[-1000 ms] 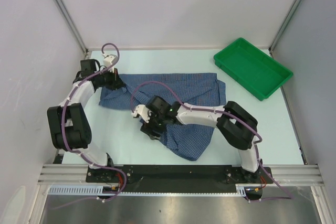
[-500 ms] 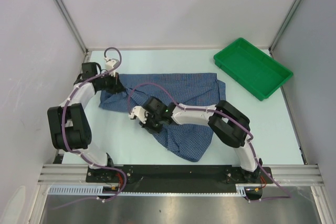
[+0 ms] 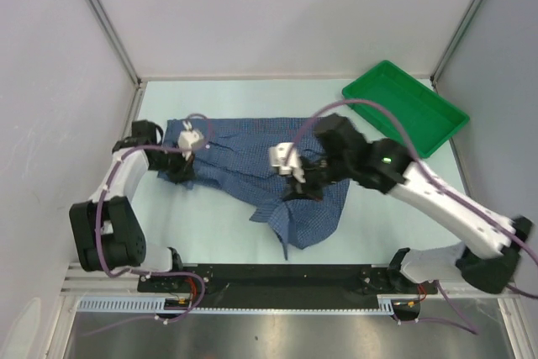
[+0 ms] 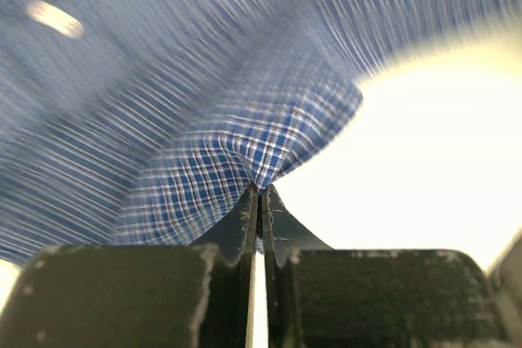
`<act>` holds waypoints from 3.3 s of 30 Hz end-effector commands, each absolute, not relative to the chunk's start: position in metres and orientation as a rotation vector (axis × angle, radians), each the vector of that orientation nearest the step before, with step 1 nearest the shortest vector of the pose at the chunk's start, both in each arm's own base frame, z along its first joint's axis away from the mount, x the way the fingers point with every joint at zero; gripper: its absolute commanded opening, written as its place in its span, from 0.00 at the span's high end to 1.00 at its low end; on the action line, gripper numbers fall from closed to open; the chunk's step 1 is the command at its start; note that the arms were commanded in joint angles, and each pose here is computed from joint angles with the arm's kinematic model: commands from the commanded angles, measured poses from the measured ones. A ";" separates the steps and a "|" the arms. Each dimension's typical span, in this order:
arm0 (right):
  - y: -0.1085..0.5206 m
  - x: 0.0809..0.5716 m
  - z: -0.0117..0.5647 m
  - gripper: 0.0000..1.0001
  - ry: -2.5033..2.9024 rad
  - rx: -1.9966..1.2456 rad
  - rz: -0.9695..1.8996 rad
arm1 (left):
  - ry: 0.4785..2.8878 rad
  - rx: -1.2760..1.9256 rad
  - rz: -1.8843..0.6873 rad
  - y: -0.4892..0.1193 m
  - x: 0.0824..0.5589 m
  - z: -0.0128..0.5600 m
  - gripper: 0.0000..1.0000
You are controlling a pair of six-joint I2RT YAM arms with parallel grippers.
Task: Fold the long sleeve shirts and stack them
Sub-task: Fold the shirt
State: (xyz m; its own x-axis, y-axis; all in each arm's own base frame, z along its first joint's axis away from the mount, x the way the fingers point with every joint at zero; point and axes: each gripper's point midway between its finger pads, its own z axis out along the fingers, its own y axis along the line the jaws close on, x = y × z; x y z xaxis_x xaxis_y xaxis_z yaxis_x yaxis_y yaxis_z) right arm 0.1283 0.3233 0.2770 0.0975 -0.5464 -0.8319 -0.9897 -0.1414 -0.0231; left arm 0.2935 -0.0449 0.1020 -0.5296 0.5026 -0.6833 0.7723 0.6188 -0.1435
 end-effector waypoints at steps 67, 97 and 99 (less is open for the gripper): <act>0.307 0.172 0.308 1.00 1.452 -1.195 0.991 | 1.614 0.856 -1.097 -0.269 0.140 0.252 0.01; 0.169 0.281 0.231 0.19 2.023 -0.889 0.711 | 2.010 1.036 -0.614 -0.253 0.323 0.232 1.00; 0.154 0.273 0.213 0.26 2.085 -0.924 0.679 | 2.157 0.865 -0.668 -0.244 0.358 0.216 1.00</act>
